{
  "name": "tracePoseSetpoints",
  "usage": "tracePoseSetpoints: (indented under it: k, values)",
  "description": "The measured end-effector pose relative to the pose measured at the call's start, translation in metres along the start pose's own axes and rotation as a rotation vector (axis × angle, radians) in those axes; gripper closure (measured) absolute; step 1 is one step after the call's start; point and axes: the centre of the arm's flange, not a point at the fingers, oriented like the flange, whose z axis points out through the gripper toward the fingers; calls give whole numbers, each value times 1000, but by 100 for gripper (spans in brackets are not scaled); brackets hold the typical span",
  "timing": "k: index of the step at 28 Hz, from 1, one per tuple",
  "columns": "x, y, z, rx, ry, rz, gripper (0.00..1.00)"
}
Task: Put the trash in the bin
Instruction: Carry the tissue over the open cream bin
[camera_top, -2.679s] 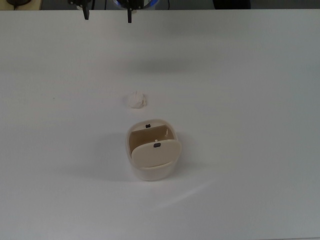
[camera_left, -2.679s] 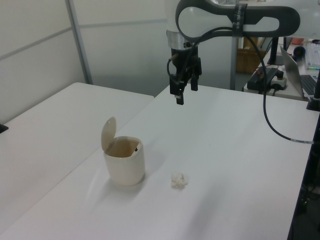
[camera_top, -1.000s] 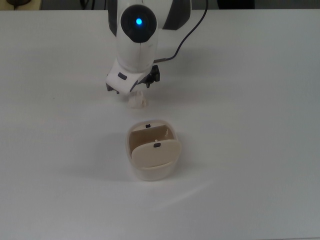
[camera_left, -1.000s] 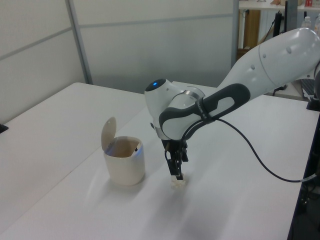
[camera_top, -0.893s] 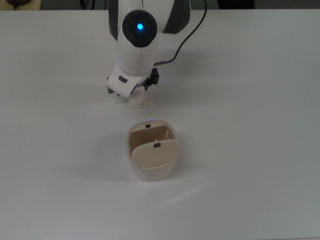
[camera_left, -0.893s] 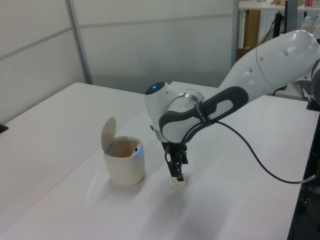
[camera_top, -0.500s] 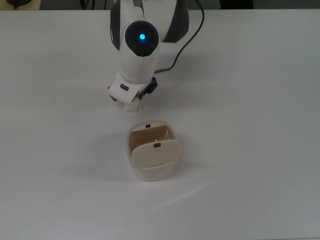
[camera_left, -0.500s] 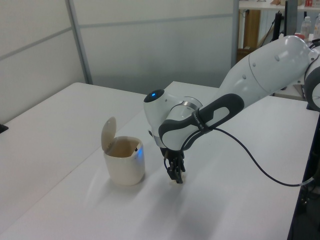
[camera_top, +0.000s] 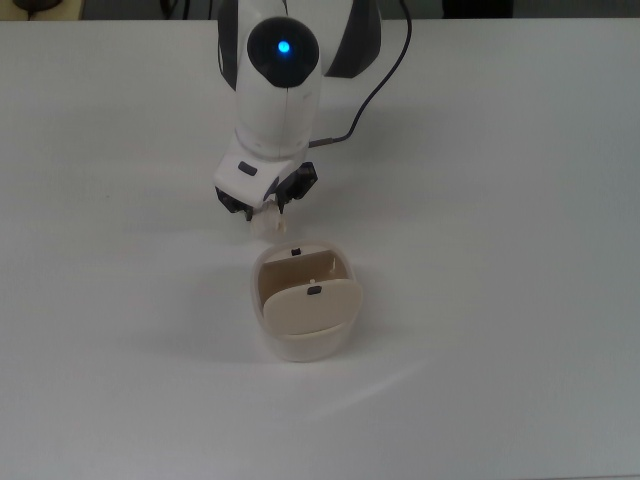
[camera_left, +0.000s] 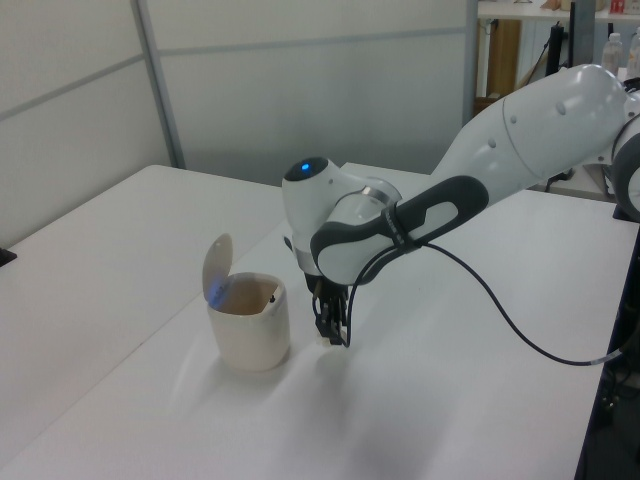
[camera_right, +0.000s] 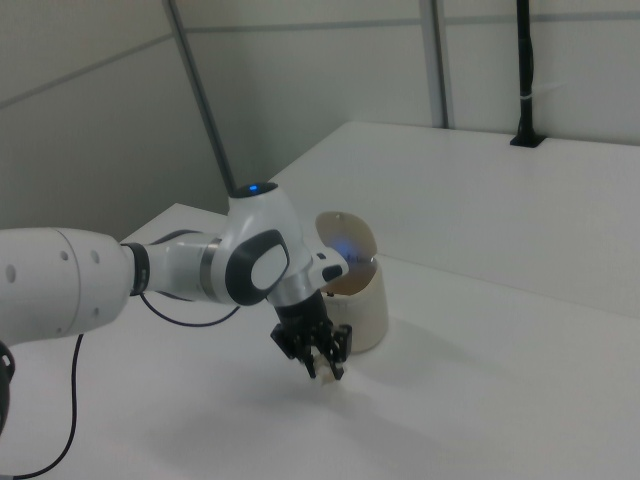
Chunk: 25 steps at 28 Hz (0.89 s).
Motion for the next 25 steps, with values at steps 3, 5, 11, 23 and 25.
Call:
tracePoseSetpoints:
  k: [3,5,11,23,25]
  values:
    - [1,3,-24,-9,40,5,54]
    - [1,6,-46,-18,76,10,54]
    - [6,16,-111,-42,191,52,54]
    - [28,15,-153,-46,399,170,41]
    - [31,13,-150,-38,412,199,33]
